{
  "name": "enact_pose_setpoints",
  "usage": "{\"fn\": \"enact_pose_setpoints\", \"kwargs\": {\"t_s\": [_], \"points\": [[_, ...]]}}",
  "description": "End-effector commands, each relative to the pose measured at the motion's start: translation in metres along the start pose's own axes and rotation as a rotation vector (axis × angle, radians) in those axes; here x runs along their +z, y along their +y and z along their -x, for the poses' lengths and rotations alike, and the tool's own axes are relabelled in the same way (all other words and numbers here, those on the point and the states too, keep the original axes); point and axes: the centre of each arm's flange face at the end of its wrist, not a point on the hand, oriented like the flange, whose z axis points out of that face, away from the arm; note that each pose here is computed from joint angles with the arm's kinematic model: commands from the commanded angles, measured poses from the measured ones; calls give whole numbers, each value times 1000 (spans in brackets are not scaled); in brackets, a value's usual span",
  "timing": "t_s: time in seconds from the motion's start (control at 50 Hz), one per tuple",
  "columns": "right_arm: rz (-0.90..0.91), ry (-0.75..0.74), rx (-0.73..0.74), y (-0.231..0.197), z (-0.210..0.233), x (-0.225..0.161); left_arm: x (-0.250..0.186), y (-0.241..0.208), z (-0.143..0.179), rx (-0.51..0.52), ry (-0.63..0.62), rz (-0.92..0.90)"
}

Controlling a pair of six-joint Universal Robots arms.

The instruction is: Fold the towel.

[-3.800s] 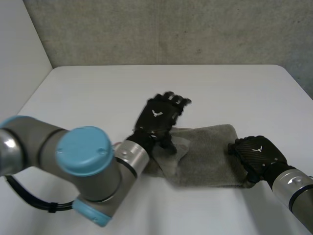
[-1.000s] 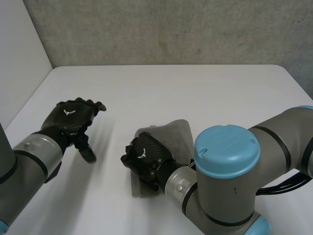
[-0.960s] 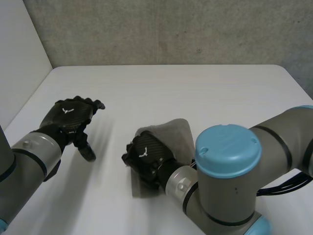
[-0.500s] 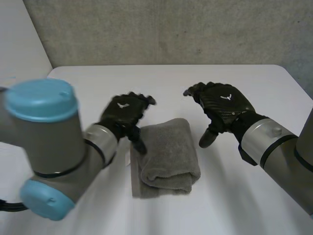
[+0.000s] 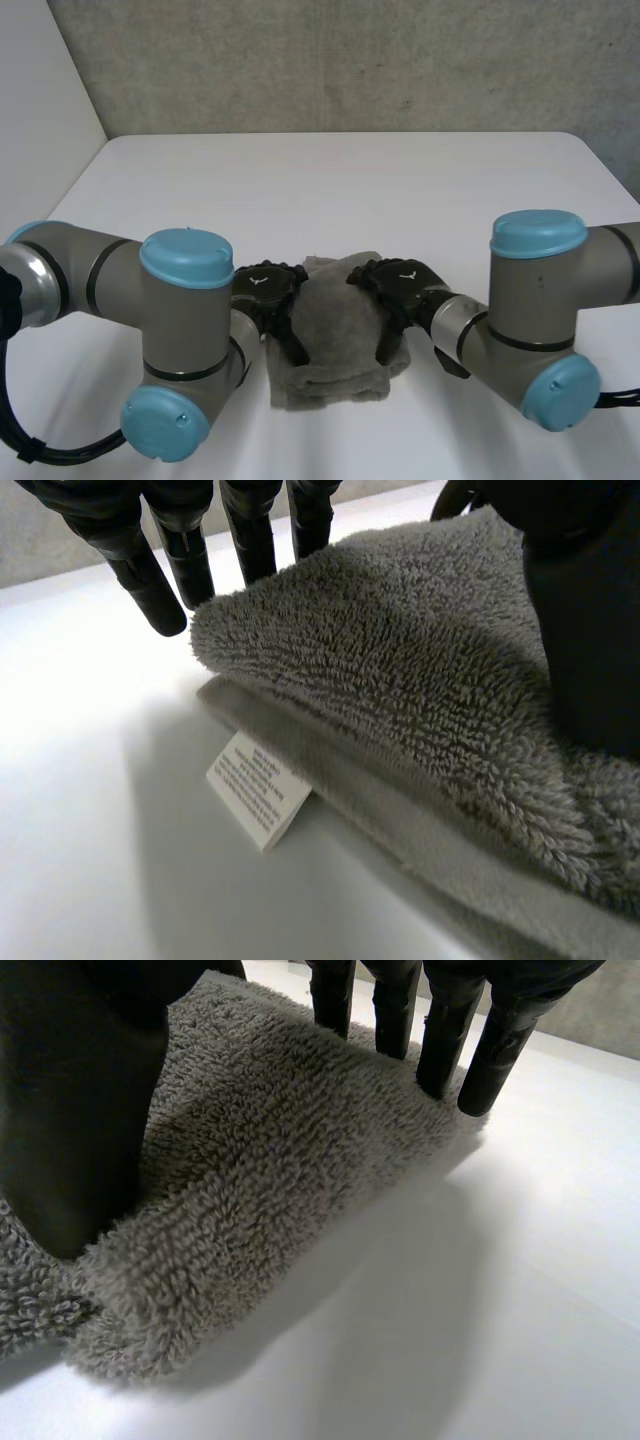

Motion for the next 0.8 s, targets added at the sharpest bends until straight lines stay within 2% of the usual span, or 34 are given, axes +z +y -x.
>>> {"fn": "enact_pose_setpoints", "kwargs": {"t_s": [0.02,0.1,0.14,0.16,0.18,0.2,0.22,0.24,0.26,0.3,0.32,0.36,0.38,0.4,0.5,0.8], "points": [[-22,-9,-17,-8,7,6,-3,-11,7,-10,-13,-26],[-56,-4,-25,-23,6,2,-10,-36,8,-19,-14,-99],[-156,27,-43,-63,2,-19,-15,-50,9,-29,-12,-144],[-157,27,-43,-64,2,-19,-21,-66,9,-40,-9,-194],[-216,44,-53,-84,1,-32,-28,-82,11,-48,-10,-243],[-283,69,-58,-105,1,-46,-28,-82,11,-48,-10,-243],[-284,70,-58,-105,1,-46,-35,-98,14,-56,-15,-293],[-352,113,-57,-127,-3,-61,-42,-112,17,-62,-23,-338],[-353,113,-57,-127,-3,-61,-42,-112,17,-62,-23,-338],[-469,240,-59,-163,-14,-87,-57,-143,28,-81,-46,-436],[-470,241,-59,-163,-14,-87,-57,-143,28,-81,-46,-437],[-524,402,-45,-185,-36,-107,-67,-158,35,-86,-60,-481],[-525,403,-45,-185,-36,-108,-76,-169,41,-90,-75,-506],[-526,469,-39,-189,-46,-114,-83,-178,48,-94,-92,-514],[-503,496,-45,-189,-53,-119,-90,-185,72,-112,-156,-453],[-461,483,-35,-182,-55,-116,-93,-186,77,-132,-162,-405]]}}
